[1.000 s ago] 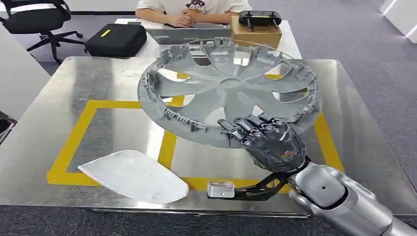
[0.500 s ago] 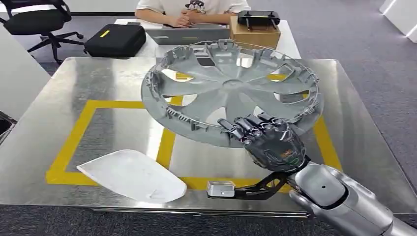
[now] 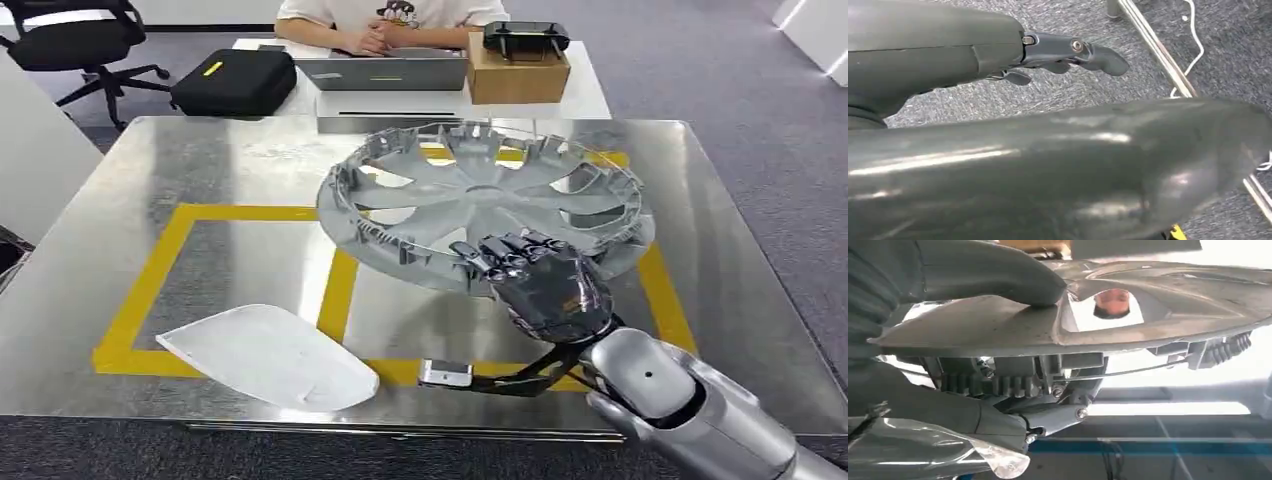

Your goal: Take the parts from the cabinet and place them on the table.

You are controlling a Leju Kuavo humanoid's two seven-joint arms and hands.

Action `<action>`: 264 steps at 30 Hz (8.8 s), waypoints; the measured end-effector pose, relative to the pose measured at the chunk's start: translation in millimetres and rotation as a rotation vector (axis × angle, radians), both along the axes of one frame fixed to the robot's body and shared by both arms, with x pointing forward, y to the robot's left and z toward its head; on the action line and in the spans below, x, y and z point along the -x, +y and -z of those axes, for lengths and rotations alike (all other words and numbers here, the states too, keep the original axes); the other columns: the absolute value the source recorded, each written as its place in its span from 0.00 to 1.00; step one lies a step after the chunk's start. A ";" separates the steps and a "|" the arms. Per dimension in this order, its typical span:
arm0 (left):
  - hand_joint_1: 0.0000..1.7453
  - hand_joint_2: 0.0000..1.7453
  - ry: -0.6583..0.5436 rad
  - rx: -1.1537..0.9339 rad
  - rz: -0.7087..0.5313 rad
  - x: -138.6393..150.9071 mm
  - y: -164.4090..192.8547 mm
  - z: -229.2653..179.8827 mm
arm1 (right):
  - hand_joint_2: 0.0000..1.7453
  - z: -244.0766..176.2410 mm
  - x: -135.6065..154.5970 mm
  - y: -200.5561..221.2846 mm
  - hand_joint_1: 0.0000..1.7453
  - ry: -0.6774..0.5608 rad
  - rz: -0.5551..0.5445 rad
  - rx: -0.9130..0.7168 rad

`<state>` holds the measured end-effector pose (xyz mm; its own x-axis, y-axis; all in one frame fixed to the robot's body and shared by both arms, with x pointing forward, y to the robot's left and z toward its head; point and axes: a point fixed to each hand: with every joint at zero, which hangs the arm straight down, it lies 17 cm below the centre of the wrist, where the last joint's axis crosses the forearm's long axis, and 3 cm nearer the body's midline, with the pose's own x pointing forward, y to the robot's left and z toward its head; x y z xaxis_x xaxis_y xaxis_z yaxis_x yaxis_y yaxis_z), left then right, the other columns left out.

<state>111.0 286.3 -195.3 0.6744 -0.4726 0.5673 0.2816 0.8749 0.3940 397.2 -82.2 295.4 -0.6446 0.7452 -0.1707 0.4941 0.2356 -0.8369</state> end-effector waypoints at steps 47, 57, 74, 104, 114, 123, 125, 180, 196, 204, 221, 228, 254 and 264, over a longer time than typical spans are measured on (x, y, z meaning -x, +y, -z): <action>0.00 0.00 0.089 0.016 -0.106 16.3 4.9 -13.9 | 1.00 85.4 -36.3 -43.7 1.00 0.338 0.237 0.128; 0.00 1.00 0.114 0.025 -0.095 16.5 6.2 -11.5 | 0.00 85.7 -36.2 -40.2 0.00 0.351 0.224 0.118; 0.00 0.00 0.117 0.025 -0.092 14.8 6.2 -12.2 | 0.00 84.2 -34.9 -35.1 0.00 0.352 0.207 0.100; 0.00 0.00 0.113 0.064 -0.079 18.0 1.0 -14.4 | 0.00 -30.1 16.6 -10.2 0.00 -0.027 0.044 -0.123; 0.00 0.00 0.117 0.074 -0.114 19.1 5.0 -14.4 | 0.00 -28.8 15.8 -10.7 0.00 -0.018 0.045 -0.126; 0.00 0.00 0.113 0.077 -0.132 20.6 6.6 -14.6 | 0.00 -25.8 13.8 -10.5 0.00 0.006 0.048 -0.121; 0.00 0.00 0.112 0.077 -0.133 20.6 6.6 -14.6 | 0.00 -26.2 14.0 -10.4 0.00 0.008 0.048 -0.121; 0.00 0.00 0.183 0.058 -0.275 41.3 20.4 -20.3 | 0.00 14.0 -2.8 -52.3 0.00 0.197 0.212 -0.157; 0.00 0.00 0.197 0.043 -0.345 48.7 24.3 -33.7 | 0.00 177.7 33.1 -168.0 0.00 0.677 0.584 -0.227; 0.00 0.00 0.202 0.041 -0.338 48.7 20.7 -37.0 | 0.00 283.9 96.3 -214.4 0.00 0.998 0.769 -0.255; 0.00 0.00 0.128 0.005 -0.226 26.3 17.6 -38.7 | 0.00 460.8 279.0 -228.1 0.00 1.757 1.082 -0.660; 0.00 0.00 0.120 0.012 -0.209 20.5 13.3 -32.2 | 0.00 483.3 296.8 -226.4 0.00 1.774 1.097 -0.623; 0.00 0.00 0.107 0.024 -0.204 15.9 5.7 -20.3 | 0.00 501.8 319.7 -223.6 0.00 1.820 1.153 -0.589; 0.00 0.00 0.111 0.036 -0.197 15.0 0.1 -15.5 | 0.00 504.8 325.5 -227.3 0.00 1.825 1.154 -0.561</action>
